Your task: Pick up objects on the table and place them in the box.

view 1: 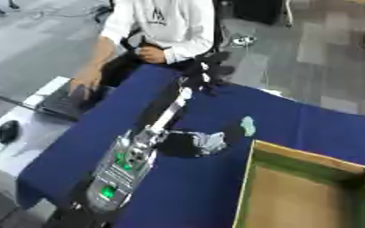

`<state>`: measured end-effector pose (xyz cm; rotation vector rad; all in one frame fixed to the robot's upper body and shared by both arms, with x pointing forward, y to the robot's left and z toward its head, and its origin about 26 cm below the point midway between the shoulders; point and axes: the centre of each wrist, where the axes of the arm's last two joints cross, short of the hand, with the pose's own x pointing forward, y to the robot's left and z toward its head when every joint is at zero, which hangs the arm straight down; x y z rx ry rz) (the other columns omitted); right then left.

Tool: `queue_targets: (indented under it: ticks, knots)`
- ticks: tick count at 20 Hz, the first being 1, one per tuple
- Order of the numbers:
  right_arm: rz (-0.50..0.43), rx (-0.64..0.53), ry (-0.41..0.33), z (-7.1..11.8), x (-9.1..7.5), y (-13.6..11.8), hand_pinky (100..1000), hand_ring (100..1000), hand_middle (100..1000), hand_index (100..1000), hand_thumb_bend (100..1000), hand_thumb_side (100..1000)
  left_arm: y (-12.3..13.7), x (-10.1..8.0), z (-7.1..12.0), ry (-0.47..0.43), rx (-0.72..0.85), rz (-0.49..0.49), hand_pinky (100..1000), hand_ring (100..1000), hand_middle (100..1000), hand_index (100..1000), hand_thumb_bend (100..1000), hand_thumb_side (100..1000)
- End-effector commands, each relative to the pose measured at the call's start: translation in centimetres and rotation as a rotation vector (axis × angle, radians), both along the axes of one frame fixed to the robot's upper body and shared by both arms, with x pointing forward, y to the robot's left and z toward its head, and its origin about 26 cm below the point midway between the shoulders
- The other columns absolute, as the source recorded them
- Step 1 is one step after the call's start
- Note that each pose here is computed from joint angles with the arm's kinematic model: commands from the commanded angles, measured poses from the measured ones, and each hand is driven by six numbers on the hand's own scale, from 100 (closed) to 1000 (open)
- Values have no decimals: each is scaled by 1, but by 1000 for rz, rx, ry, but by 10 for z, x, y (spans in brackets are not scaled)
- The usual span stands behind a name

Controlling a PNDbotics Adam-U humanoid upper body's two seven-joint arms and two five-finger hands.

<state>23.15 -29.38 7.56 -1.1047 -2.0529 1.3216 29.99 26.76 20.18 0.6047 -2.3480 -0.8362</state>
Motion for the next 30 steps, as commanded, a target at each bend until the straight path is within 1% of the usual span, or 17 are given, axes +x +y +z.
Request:
queue_targets:
  ticks: [1,2,3,4,5,6,7,10,11,12,16,17,19,22,23,25,30]
  knots:
    - [9,-14,-17,6,0,0,404,545,573,684,476,1000,2,-2,6,-20,10,2,522,688,1000,931,700,696]
    - [8,-13,-16,6,0,0,403,544,572,684,477,1000,2,-2,7,-19,11,1,457,675,1000,932,695,690]
    - [8,-11,-15,5,0,0,403,545,573,684,476,1000,2,-2,8,-17,17,-2,472,679,1000,931,695,692]
    - [9,-12,-12,5,0,1,403,544,573,685,480,1000,2,-1,10,-18,25,-3,363,614,992,933,690,673]
    - [11,-15,-6,4,-1,1,403,544,572,685,528,1000,2,-1,14,-21,43,-1,334,586,987,932,689,671]
    - [17,-22,2,4,-1,2,404,545,574,685,481,1000,4,0,20,-26,81,8,303,569,953,930,688,675]
    - [22,-27,9,3,-2,3,404,545,573,685,481,1000,6,0,25,-17,117,19,320,580,962,930,691,670]
    - [31,-42,27,1,-3,3,403,544,573,685,485,1000,13,1,46,32,277,64,299,537,861,900,681,721]
    - [34,-47,33,1,-4,3,403,544,573,685,475,1000,16,3,54,56,350,85,299,537,871,900,957,761]
    - [35,-50,37,1,-4,3,403,544,573,685,486,1000,19,5,61,74,408,99,305,530,825,888,685,744]
    - [43,-60,52,0,-6,1,403,543,572,685,487,1000,40,30,81,199,596,169,258,498,768,869,693,772]
    - [46,-62,56,-1,-6,1,403,543,572,685,487,1000,47,39,85,236,632,191,309,503,769,868,696,782]
    - [52,-67,63,-1,-7,1,402,543,572,685,489,1000,60,56,91,302,689,233,591,567,779,861,722,809]
    - [57,-70,71,-1,-7,0,401,542,571,685,490,1000,78,78,94,385,772,293,863,809,912,867,760,814]
    - [59,-71,73,-1,-7,0,401,542,571,685,491,1000,83,85,94,409,809,313,936,872,941,874,822,856]
    - [63,-72,76,-1,-7,0,401,542,571,685,492,1000,91,97,92,441,876,337,1000,915,957,886,869,868]
    - [71,-76,82,0,-6,0,400,541,570,685,490,1000,103,125,84,474,974,361,919,849,927,881,933,831]
